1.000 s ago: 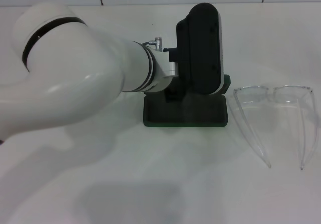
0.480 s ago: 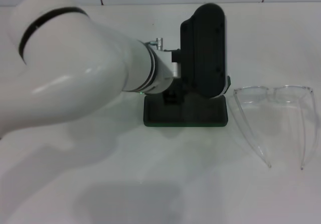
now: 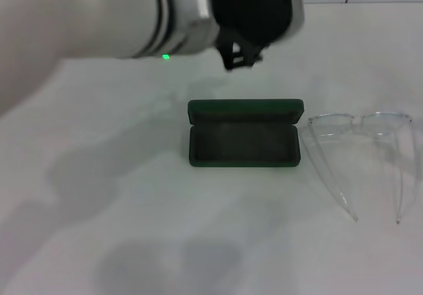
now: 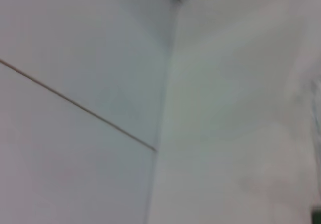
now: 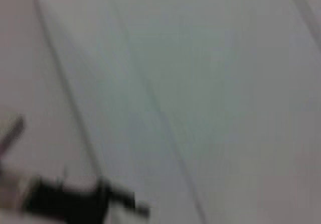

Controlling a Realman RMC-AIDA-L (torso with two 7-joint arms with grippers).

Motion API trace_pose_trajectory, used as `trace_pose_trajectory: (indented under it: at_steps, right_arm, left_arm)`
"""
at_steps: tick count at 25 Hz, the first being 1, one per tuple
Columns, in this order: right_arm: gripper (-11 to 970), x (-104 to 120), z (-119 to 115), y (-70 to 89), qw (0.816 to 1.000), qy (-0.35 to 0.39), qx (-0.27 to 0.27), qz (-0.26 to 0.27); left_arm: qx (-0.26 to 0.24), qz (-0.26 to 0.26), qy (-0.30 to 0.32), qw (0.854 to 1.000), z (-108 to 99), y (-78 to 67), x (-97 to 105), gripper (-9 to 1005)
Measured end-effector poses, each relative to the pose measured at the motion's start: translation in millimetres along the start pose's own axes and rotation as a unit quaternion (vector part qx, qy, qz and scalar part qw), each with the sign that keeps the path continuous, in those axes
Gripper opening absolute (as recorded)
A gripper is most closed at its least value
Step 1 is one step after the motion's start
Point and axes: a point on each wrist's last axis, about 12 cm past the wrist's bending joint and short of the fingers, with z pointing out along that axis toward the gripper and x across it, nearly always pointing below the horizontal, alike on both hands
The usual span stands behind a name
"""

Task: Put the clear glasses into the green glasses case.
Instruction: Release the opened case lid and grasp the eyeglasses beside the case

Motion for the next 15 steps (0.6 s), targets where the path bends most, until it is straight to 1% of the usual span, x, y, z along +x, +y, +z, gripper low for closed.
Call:
trace_pose_trajectory:
  at_steps: [2,4,6,8,9,10,12,14,15]
  right_arm:
    - [823,-12,10,-6.6,0.998,0.062,-0.016,0.001]
    - [823,-22,19,-12.4,0.993,0.114,-0.026,0.003]
    - [822,-32,28,-17.3,0.989,0.145,-0.033,0.001]
    - [821,-44,37,-20.9,0.987,0.156,-0.041,-0.016]
    - [821,-49,41,-22.0,0.986,0.158,-0.044,-0.026]
    - [820,-54,44,-23.1,0.986,0.159,-0.046,-0.036]
    - [820,-64,49,-25.6,0.984,0.165,-0.043,-0.057]
    - [819,-76,57,-28.7,0.977,0.192,-0.043,-0.076]
    - [818,-82,62,-29.8,0.972,0.215,-0.046,-0.081]
  left_arm:
    - [-0.006,-0.032,-0.035,0.999,-11,3.0,-1,508]
    - [0.000,-0.066,-0.065,0.996,-16,5.2,0,507]
    - [0.013,-0.104,-0.101,0.989,-22,8.9,5,506]
    - [0.032,-0.136,-0.141,0.980,-27,11.8,12,505]
    - [0.043,-0.154,-0.168,0.973,-31,13.1,18,505]
    - [0.057,-0.174,-0.203,0.962,-34,13.3,22,504]
    - [0.079,-0.207,-0.269,0.937,-37,12.1,34,503]
    - [0.088,-0.230,-0.325,0.913,-38,8.6,48,502]
    - [0.088,-0.237,-0.343,0.905,-39,6.3,54,502]
